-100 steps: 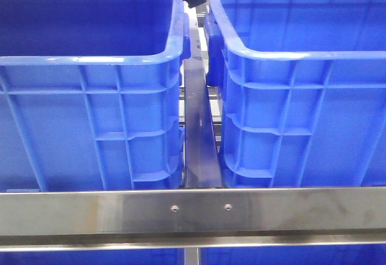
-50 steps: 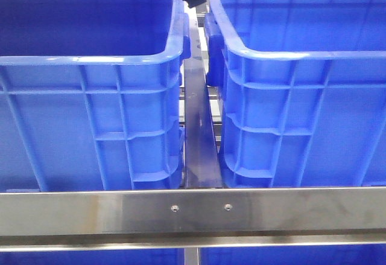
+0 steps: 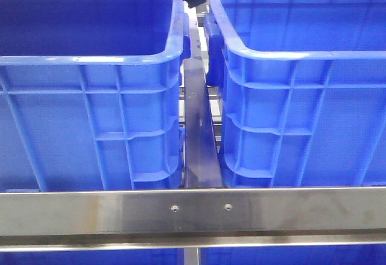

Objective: Pick red and yellow buttons and place in box

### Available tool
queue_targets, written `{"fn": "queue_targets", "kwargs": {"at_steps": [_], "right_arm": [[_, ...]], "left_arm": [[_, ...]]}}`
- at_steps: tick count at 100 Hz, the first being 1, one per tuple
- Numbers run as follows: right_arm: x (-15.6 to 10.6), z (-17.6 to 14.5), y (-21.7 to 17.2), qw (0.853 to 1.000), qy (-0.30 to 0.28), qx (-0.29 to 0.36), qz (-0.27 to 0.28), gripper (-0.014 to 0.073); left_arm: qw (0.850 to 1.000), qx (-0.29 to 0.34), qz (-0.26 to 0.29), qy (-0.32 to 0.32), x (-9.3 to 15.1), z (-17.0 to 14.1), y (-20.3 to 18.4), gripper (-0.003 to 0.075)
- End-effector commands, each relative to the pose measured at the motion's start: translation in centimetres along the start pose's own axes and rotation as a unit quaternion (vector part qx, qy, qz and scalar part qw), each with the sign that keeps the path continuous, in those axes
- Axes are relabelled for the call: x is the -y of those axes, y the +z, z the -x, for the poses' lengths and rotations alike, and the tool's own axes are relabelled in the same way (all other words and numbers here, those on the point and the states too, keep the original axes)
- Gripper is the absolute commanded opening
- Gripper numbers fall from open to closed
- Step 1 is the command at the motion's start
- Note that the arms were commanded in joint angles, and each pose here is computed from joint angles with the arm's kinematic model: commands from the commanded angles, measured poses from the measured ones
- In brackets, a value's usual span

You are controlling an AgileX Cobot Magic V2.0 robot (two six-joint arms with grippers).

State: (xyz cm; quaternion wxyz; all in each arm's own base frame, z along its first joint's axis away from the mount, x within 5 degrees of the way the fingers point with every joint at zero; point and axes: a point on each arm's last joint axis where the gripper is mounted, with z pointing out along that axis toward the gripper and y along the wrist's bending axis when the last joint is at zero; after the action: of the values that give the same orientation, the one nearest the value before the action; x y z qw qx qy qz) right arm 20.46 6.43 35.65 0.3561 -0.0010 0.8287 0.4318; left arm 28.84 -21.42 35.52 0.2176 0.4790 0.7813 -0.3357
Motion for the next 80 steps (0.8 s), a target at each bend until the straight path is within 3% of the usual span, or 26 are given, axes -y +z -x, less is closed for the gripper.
{"fn": "queue_targets", "kwargs": {"at_steps": [1,21,80], "right_arm": [[-1.5,1.4,0.3,0.997,0.004,0.034,0.072,0.0619],[-1.2,1.5,3.3,0.993,0.024,0.013,0.114,0.0619],[-1.2,2.0,7.6,0.989,0.035,0.002,0.143,0.0608]], "left_arm": [[0.998,0.055,-0.009,0.013,2.0,1.5,-2.0,0.0095],[0.998,0.055,-0.009,0.013,2.0,1.5,-2.0,0.0095],[0.998,0.055,-0.009,0.013,2.0,1.5,-2.0,0.0095]]}}
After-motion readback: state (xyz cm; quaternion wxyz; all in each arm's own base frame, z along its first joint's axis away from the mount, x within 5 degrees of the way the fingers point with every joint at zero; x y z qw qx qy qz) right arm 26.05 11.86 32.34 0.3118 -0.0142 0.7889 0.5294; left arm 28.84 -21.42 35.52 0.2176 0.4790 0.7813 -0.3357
